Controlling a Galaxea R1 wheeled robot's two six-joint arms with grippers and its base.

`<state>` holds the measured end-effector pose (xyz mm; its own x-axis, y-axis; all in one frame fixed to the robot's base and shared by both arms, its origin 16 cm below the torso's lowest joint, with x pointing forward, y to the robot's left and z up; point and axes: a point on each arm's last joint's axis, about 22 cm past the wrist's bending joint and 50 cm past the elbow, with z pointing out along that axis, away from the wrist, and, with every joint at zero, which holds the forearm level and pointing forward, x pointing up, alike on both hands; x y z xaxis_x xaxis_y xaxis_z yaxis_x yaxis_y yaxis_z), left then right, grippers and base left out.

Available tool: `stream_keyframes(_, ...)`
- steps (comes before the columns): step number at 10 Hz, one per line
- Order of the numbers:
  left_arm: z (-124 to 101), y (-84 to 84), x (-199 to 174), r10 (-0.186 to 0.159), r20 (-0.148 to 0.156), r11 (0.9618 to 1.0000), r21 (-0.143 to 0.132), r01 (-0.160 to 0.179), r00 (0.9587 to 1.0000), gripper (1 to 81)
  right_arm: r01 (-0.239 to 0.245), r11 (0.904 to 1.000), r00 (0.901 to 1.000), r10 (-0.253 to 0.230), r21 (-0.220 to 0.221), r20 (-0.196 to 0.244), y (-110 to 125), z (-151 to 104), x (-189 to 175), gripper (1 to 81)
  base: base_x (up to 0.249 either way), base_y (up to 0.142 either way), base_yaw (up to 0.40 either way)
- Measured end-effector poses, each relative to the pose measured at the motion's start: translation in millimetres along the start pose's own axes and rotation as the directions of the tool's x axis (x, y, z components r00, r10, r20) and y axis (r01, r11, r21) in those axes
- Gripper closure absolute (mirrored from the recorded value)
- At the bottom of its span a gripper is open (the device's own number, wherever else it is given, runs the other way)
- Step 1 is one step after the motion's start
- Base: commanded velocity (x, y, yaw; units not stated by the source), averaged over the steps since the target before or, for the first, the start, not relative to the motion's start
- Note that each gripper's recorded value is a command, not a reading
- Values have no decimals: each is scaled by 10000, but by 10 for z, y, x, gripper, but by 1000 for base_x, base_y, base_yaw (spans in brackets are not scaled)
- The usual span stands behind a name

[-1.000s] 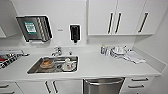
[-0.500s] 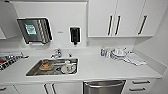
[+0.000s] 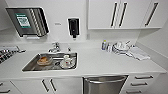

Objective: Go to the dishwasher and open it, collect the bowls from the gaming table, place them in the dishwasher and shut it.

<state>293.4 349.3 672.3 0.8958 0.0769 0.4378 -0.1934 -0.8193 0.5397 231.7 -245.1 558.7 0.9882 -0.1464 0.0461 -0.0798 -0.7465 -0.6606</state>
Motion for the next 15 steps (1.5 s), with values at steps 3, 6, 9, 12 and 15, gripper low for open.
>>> stream_keyframes(3, 105, -135, 134, 23, 81, 10000, 76, -24, 10000, 10, -103, 9999, 9999, 103, 30, 103, 75, 157, 92, 10, 0, 0, 0)
stream_keyframes(6, 87, -189, 223, 130, -1, 9999, 105, -130, 9999, 10, -21, 10000, 10000, 21, 50, 7, 136, 258, 218, 10, 0, 0, 0)
stream_keyframes(9, 306, -341, 228, 23, 222, 9999, 119, -25, 9998, 10, -261, 9996, 9992, 259, 64, 319, 255, 471, 203, 10, 0, 0, 0)
stream_keyframes(12, 344, -346, 412, 192, -2, 9998, 74, -192, 9998, 10, -268, 9996, 9993, 266, 66, 262, 277, 512, 257, 10, 0, 0, 0)
stream_keyframes(15, 366, -339, 983, 833, -688, 9965, 76, -830, 9941, 10, -204, 9998, 9995, 202, 84, 238, 261, 519, 322, 10, 0, 0, 0)
